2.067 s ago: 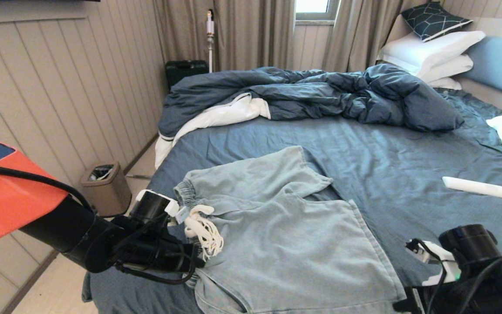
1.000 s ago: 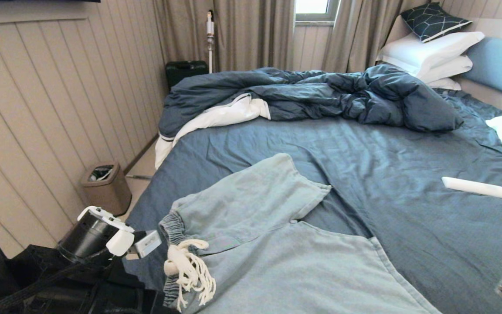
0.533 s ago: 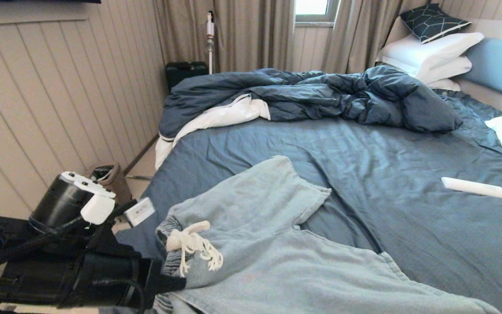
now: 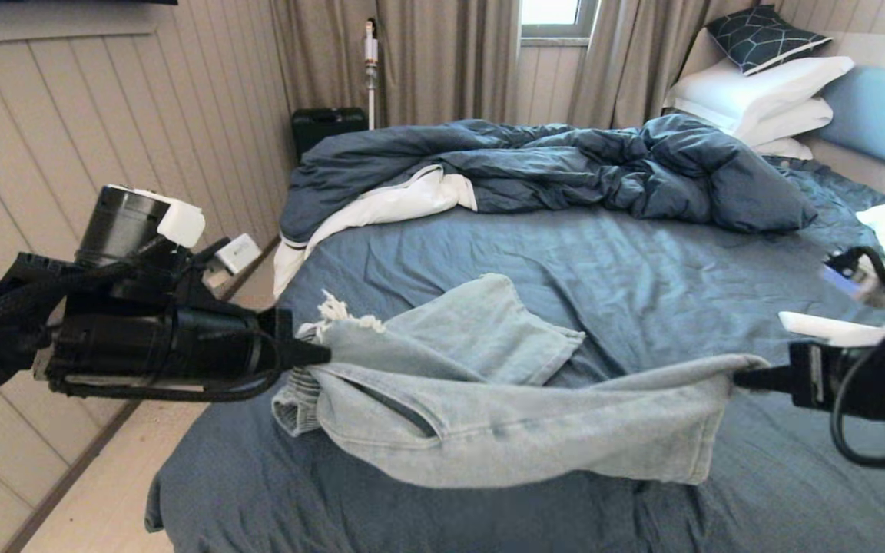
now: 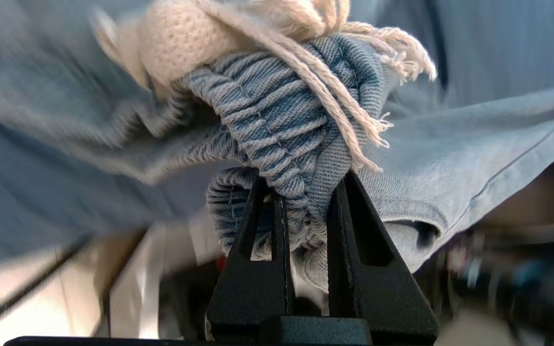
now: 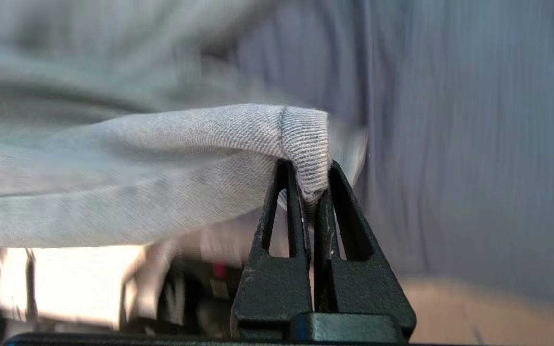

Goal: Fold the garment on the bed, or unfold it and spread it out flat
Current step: Fold the blue shorts

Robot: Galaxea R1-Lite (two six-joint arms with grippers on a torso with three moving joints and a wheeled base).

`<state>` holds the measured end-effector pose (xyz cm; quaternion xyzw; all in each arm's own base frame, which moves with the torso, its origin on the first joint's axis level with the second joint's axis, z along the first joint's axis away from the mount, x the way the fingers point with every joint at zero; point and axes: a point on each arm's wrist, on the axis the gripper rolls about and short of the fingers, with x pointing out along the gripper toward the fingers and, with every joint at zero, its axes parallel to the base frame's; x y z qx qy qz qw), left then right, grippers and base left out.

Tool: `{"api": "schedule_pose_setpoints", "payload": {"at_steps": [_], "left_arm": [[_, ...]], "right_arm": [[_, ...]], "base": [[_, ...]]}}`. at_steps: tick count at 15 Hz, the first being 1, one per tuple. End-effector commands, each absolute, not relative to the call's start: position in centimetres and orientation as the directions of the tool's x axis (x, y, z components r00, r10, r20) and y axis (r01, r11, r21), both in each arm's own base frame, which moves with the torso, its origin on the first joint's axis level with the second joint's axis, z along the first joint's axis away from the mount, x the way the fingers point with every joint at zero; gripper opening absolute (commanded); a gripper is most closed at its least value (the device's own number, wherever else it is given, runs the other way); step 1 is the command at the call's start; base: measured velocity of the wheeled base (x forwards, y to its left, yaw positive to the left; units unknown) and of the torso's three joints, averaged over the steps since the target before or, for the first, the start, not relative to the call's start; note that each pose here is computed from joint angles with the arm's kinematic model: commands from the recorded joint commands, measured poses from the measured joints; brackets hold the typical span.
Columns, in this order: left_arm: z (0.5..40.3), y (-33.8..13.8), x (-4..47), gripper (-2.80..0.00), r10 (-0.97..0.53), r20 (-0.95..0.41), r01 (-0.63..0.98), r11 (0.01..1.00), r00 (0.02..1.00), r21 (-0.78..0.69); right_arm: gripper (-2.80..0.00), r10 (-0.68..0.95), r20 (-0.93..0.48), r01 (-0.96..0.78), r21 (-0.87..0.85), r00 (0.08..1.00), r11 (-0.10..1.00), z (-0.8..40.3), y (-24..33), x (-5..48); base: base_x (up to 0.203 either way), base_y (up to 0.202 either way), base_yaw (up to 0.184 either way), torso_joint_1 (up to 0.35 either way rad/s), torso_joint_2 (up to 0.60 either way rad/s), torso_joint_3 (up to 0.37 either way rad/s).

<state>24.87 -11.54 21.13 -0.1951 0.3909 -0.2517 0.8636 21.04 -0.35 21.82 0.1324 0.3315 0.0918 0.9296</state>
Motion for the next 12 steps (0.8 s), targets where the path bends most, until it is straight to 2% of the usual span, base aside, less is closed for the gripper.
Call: {"api": "schedule_pose_setpoints", "payload": {"at_steps": [1, 4, 8, 12], "left_arm": [[21.4, -10.5, 27.1, -2.8, -0.56, -0.558, 0.242, 0.805, 0.613, -0.541], [21.6, -9.5, 28.7, -2.8, -0.544, -0.514, 0.233, 0.803, 0.663, -0.548], [19.5, -10.0, 30.3, -2.8, -0.537, -0.552, 0.209, 0.811, 0.638, -0.546], [18.2, -10.4, 31.6, -2.8, -0.536, -0.554, 0.206, 0.811, 0.637, -0.548]], "right_arm": [[-2.8, 0.27, -0.61, -0.067, 0.334, 0.745, 0.94, 21.3, -0.2, 25.8], [-2.8, 0.28, -0.584, -0.071, 0.355, 0.762, 0.932, 22.0, 1.1, 30.0], [-2.8, 0.24, -0.572, -0.057, 0.319, 0.784, 0.946, 21.8, 3.9, 35.5], [-2.8, 0.225, -0.496, -0.07, 0.312, 0.839, 0.948, 22.9, 6.2, 40.4]], "base": [[0.0, 0.0, 0.0, 0.0, 0.0, 0.0], [0.0, 0.0, 0.0, 0.0, 0.0, 0.0], [0.0, 0.0, 0.0, 0.0, 0.0, 0.0], [0.0, 0.0, 0.0, 0.0, 0.0, 0.0]]}}
